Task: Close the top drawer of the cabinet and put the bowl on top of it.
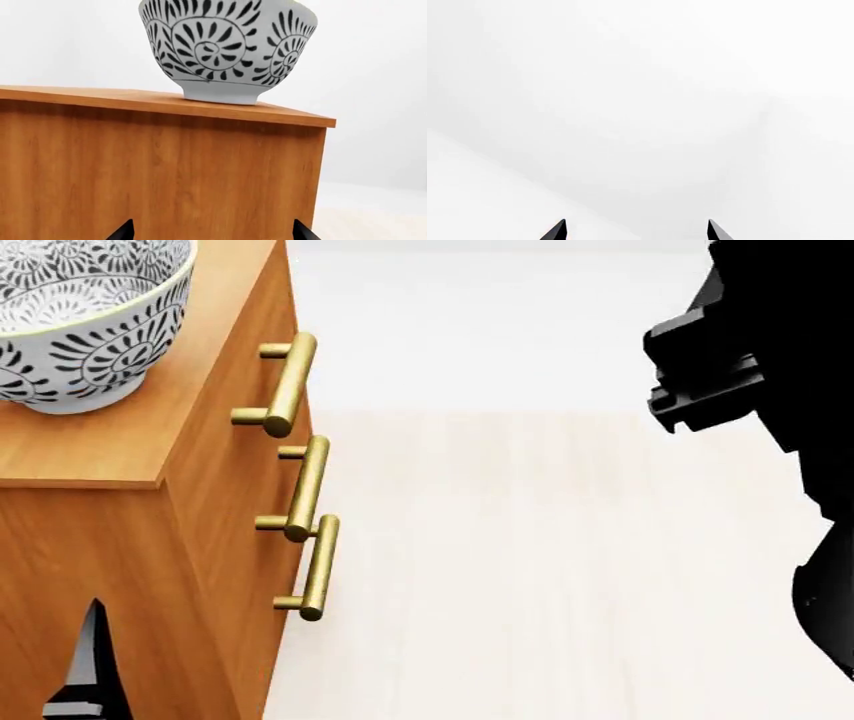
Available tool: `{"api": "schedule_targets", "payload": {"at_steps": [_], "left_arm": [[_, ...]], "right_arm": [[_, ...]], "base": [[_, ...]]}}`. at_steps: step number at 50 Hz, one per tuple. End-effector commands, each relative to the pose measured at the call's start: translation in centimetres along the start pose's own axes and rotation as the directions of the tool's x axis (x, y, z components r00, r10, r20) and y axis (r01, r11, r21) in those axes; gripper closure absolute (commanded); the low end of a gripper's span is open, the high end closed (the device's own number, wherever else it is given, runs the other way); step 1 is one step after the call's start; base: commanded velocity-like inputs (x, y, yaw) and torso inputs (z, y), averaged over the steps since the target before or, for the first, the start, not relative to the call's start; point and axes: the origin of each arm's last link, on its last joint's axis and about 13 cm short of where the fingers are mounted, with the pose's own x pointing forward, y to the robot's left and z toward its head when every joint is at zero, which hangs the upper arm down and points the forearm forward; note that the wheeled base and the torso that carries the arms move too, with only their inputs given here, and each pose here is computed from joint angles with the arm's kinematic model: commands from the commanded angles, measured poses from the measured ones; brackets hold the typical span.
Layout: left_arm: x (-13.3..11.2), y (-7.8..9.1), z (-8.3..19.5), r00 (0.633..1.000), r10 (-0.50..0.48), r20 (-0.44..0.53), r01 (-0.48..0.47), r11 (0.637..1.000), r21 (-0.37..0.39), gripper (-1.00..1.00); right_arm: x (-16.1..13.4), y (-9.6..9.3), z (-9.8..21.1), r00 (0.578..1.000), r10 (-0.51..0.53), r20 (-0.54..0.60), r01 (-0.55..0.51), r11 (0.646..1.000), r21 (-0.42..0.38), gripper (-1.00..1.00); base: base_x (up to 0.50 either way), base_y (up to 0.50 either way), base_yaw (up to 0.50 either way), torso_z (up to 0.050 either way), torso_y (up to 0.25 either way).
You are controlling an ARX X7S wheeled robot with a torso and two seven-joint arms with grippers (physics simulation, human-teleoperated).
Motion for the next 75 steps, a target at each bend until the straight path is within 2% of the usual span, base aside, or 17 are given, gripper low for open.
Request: {"api": "schedule_targets", "payload": {"at_steps": [1,7,9,12,17,35,61,75], "left_arm": [[-0.1,-0.1,0.0,1.0,0.002,0.003,-0.002,1.0,0.001,-1.0],[-0.2,0.0,0.2,1.0,0.004,0.007,-0.004,1.0,0.0,-1.0],[-0.2,0.0,0.2,1.0,0.004,0.007,-0.004,1.0,0.002,-1.0],[-0.3,0.0,0.3,1.0,0.002,0.009,-0.002,1.0,0.002,-1.0],[-0.3,0.0,0.3,1.0,0.005,0.011,-0.005,1.0,0.003,-1.0],[-0.3,-0.4,0.1,1.0,-0.004,0.007,0.004,1.0,0.012,-1.0],[-0.4,-0.4,-0.2,1.0,-0.007,0.014,0.007,1.0,0.014,-1.0],[-0.7,-0.3,0.2,1.0,-0.008,0.029,0.008,1.0,0.014,-1.0]], "right_arm": [[-3.1,0.2,-5.0,0.996,-0.008,-0.092,0.01,1.0,0.016,-1.0],[-5.1,1.0,-7.1,0.994,0.004,-0.11,0.0,0.999,0.035,-1.0],[-5.7,1.5,-8.1,0.991,0.013,-0.132,-0.011,1.0,0.015,-1.0],[-6.5,1.6,-9.3,0.987,0.014,-0.158,-0.005,0.998,0.059,-1.0],[-7.6,2.3,-10.9,0.982,0.02,-0.19,-0.006,0.997,0.075,-1.0],[-9.7,3.3,-13.6,0.973,0.034,-0.229,-0.006,0.993,0.119,-1.0],[-11.7,3.2,-15.8,0.954,0.015,-0.3,0.018,0.994,0.109,-1.0],[-12.6,2.6,-15.3,0.957,-0.002,-0.289,0.037,0.993,0.115,-1.0]], "base": [[0.0,0.0,0.0,0.0,0.0],[0.0,0.0,0.0,0.0,0.0],[0.0,0.0,0.0,0.0,0.0],[0.0,0.0,0.0,0.0,0.0],[0.0,0.0,0.0,0.0,0.0],[0.0,0.0,0.0,0.0,0.0],[0.0,0.0,0.0,0.0,0.0],[0.0,0.0,0.0,0.0,0.0]]}}
